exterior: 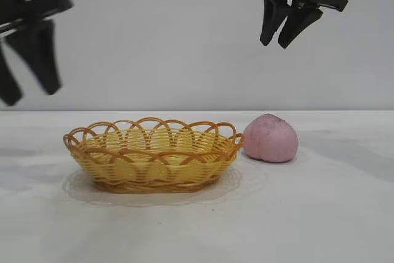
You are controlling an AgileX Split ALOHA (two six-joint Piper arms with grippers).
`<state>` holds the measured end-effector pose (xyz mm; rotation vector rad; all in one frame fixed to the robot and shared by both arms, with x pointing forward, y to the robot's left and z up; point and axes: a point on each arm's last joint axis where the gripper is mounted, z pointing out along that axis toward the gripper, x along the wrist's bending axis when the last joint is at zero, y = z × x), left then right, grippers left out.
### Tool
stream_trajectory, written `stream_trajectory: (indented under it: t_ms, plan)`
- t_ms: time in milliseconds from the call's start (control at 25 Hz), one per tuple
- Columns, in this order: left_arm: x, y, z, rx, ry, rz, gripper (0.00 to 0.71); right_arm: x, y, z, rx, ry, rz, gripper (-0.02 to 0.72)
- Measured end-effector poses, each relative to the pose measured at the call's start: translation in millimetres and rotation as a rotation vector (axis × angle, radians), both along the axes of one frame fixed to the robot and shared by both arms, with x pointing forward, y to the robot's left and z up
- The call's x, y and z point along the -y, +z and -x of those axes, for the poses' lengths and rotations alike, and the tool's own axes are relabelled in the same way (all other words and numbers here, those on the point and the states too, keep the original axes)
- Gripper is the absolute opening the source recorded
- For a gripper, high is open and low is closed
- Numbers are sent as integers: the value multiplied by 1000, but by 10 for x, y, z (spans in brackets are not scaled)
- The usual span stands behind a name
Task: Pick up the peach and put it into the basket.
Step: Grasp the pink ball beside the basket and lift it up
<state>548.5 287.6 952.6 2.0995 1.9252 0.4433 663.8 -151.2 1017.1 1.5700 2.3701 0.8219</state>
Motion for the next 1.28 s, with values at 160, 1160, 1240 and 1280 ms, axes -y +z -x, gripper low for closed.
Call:
stream_trajectory:
  t_ms: [160,1160,1240,1280]
  plan:
    - [-35,195,66,44,27,-1,347,-1,0,0,0,0,-1,209]
    - [-198,898,2767,393,94,24,347,-8,-163,62,-129,36,24,209]
    - [-203,915,2879,469,94,31,347,-4,-179,106,-176,51,34,209]
    - [-206,921,2944,510,95,35,347,-3,-184,124,-196,57,38,209]
